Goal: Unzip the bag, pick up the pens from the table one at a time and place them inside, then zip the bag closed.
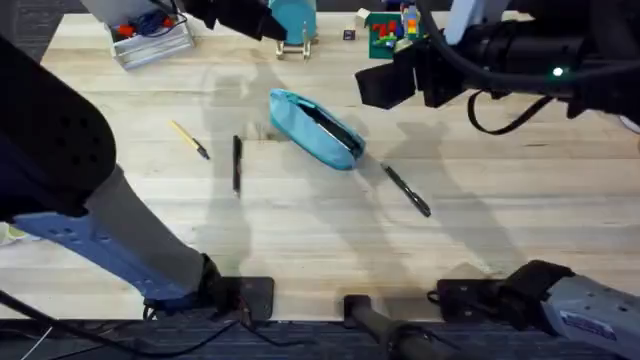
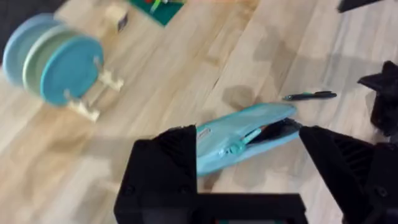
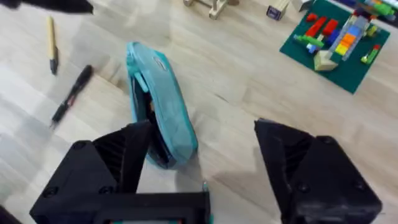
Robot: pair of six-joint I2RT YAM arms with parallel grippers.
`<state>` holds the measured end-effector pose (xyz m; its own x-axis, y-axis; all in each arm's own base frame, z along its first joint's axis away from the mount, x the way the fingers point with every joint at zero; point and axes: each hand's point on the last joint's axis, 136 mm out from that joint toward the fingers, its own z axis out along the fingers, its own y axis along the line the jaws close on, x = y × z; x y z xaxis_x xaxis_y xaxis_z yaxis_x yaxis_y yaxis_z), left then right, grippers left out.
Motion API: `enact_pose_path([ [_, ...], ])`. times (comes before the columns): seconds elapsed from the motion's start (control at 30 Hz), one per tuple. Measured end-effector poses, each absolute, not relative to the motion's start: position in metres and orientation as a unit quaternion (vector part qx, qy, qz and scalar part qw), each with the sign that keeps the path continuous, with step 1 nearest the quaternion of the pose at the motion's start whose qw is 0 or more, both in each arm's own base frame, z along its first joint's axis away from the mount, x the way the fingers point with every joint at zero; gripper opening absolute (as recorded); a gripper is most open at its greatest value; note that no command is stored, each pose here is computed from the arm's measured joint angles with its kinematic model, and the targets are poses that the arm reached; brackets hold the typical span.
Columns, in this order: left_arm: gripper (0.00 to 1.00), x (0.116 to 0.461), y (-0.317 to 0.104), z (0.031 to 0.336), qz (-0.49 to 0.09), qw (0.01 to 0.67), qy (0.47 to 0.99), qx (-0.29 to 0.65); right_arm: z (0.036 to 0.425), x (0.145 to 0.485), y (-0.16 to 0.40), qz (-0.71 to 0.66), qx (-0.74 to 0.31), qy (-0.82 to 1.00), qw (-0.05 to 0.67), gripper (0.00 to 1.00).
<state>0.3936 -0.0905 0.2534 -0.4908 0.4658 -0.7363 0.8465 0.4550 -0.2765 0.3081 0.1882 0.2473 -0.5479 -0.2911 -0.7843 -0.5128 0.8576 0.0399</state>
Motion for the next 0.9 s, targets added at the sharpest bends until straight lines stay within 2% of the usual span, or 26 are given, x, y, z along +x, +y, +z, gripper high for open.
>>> enact_pose_path([
  [0.27,0.997,0.392,-0.073,0.243,-0.3,0.236,0.865,0.325,0.229,0.293,0.182,0.125,-0.242,0.888,0.37,0.996],
  [0.5,0.998,0.382,-0.057,0.235,-0.263,0.189,0.907,0.269,0.227,0.284,0.19,0.141,-0.281,0.879,0.359,0.996],
  [0.63,0.999,0.365,-0.051,0.255,-0.235,0.195,0.918,0.253,0.223,0.28,0.189,0.142,-0.289,0.88,0.348,0.996],
  [0.8,0.999,0.341,-0.049,0.294,-0.204,0.234,0.92,0.24,0.219,0.274,0.189,0.147,-0.294,0.884,0.334,0.992],
  [0.9,0.999,0.33,-0.049,0.308,-0.195,0.247,0.921,0.23,0.219,0.273,0.19,0.15,-0.296,0.883,0.333,0.955],
])
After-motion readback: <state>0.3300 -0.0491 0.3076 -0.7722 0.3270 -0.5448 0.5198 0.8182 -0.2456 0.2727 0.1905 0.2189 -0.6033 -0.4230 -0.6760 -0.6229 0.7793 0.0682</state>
